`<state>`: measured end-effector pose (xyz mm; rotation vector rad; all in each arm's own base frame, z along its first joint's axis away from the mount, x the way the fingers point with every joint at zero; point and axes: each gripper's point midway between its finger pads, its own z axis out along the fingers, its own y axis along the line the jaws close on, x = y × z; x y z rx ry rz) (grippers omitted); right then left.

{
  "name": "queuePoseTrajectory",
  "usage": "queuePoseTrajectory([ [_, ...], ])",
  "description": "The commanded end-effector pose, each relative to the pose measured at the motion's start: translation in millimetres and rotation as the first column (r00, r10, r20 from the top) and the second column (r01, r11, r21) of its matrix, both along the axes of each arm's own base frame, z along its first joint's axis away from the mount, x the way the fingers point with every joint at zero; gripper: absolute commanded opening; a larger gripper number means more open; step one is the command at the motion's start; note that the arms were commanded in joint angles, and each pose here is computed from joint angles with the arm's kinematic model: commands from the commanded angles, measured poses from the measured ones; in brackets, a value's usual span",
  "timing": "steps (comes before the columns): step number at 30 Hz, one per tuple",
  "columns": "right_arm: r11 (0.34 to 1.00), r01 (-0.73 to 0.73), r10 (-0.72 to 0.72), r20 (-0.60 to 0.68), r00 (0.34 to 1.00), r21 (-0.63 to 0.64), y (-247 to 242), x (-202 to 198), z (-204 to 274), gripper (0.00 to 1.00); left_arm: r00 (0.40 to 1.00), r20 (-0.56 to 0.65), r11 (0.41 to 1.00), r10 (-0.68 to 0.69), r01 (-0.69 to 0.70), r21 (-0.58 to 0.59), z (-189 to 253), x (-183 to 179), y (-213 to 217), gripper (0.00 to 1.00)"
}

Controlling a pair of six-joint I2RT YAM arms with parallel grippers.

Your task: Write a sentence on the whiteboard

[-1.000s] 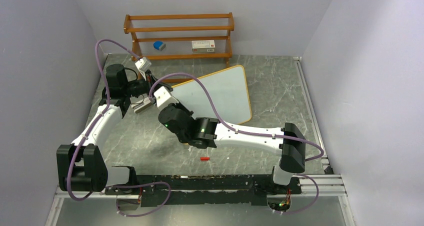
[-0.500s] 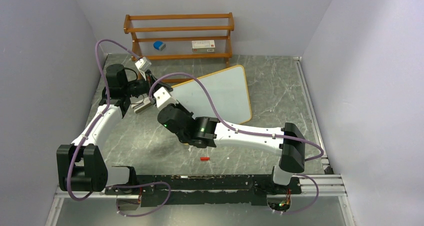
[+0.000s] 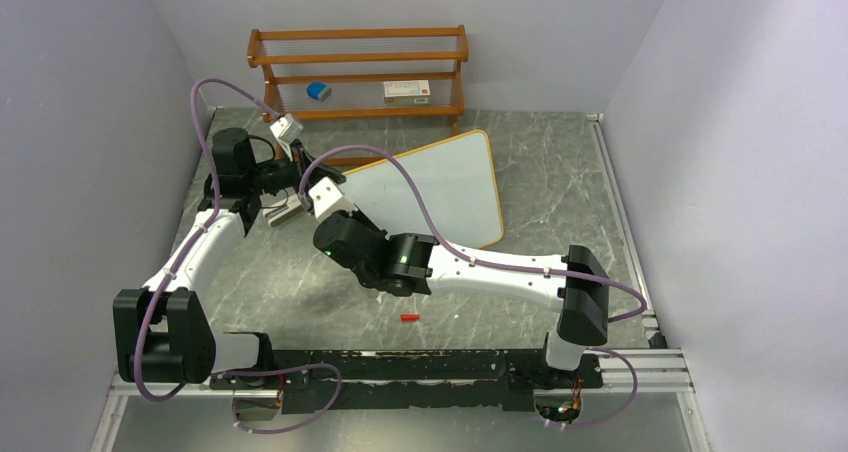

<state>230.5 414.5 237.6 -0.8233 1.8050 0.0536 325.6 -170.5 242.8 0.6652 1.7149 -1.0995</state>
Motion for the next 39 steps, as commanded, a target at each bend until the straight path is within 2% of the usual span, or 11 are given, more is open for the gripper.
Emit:
queuePoseTrajectory([
  [1,1.0,0.001,-0.002,-0.035,0.999,-0.004,-0.6,-4.7,-6.5,0.0,0.999,0.051,1.0,-0.015,0.014,0.01,9.7,-2.4,-3.3,0.05],
  [9,1.0,0.009,-0.009,-0.019,1.0,0.008,-3.9,-8.3,1.7,0.0,0.999,0.051,1.0,-0.014,0.013,0.011,9.3,-2.7,-3.3,0.05],
  [14,0.991,0.005,-0.01,0.04,0.999,0.134,-7.2,-6.6,33.7,0.0,0.999,0.051,1.0,-0.012,0.011,0.013,9.4,-2.3,-2.9,0.05],
  [16,0.99,0.008,-0.016,0.056,0.998,0.144,-7.5,-4.7,39.1,0.0,0.999,0.051,1.0,-0.015,0.015,0.012,9.3,-3.0,-3.5,0.05],
  [39,0.991,0.041,-0.049,0.064,0.997,0.13,-4.0,17.5,32.3,0.0,0.998,0.053,1.0,-0.019,0.019,0.013,10.1,-3.4,-4.2,0.05],
])
